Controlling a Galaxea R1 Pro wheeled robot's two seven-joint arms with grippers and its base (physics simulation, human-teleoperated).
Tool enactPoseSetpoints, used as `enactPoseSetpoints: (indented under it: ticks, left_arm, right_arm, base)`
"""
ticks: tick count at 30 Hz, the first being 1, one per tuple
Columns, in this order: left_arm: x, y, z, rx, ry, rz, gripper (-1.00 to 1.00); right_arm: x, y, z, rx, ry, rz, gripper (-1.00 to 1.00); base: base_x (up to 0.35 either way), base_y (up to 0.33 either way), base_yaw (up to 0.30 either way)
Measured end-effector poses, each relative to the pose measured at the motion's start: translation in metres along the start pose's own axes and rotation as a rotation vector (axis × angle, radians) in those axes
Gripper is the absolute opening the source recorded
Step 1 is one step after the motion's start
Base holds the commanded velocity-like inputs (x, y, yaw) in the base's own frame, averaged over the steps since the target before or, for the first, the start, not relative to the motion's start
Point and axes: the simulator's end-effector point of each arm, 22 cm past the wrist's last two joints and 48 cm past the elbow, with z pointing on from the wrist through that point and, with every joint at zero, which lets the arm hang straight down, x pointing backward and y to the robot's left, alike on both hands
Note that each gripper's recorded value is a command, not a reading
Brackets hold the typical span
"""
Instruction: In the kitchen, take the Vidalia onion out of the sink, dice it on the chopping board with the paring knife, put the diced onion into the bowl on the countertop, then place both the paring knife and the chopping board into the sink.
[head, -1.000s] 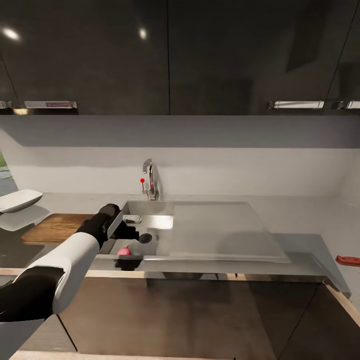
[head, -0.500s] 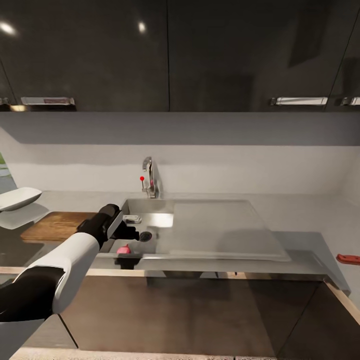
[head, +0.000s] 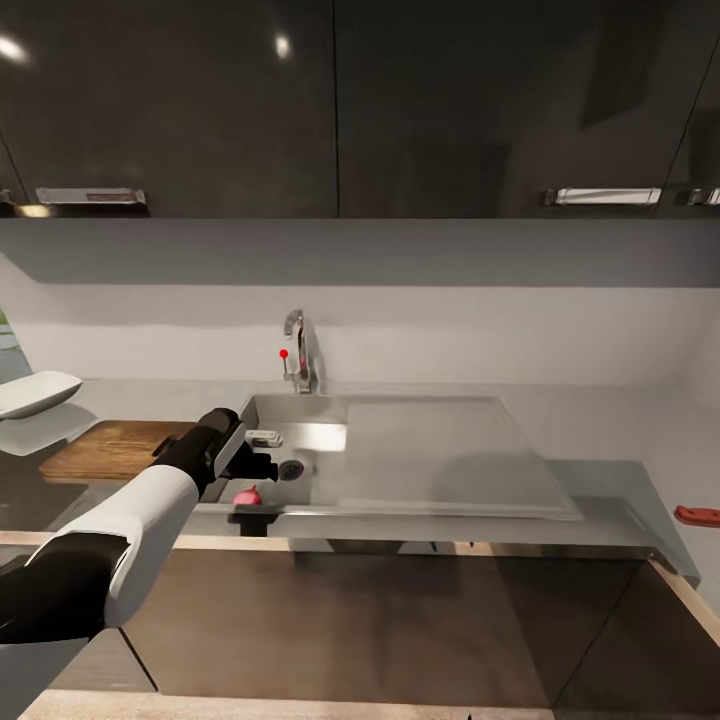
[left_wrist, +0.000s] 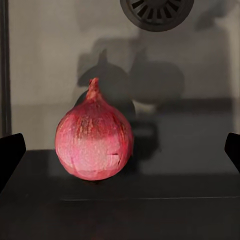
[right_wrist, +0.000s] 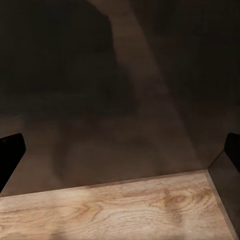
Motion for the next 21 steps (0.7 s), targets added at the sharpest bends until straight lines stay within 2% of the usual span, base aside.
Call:
enactPoseSetpoints:
  ticks: [10, 21]
  left_arm:
    - [0.000, 0.000, 0.001, 0.000, 0.002, 0.000, 1.00]
    - [0.005, 0.000, 0.011, 0.001, 0.018, 0.000, 1.00]
  right_arm:
    - [0.001, 0.001, 0.000, 0.000, 0.003, 0.002, 1.00]
    - [0.007, 0.001, -0.002, 0.001, 0.018, 0.000, 1.00]
  base:
    - [0.000, 0.000, 0.000]
    - [0.000, 0.000, 0.000]
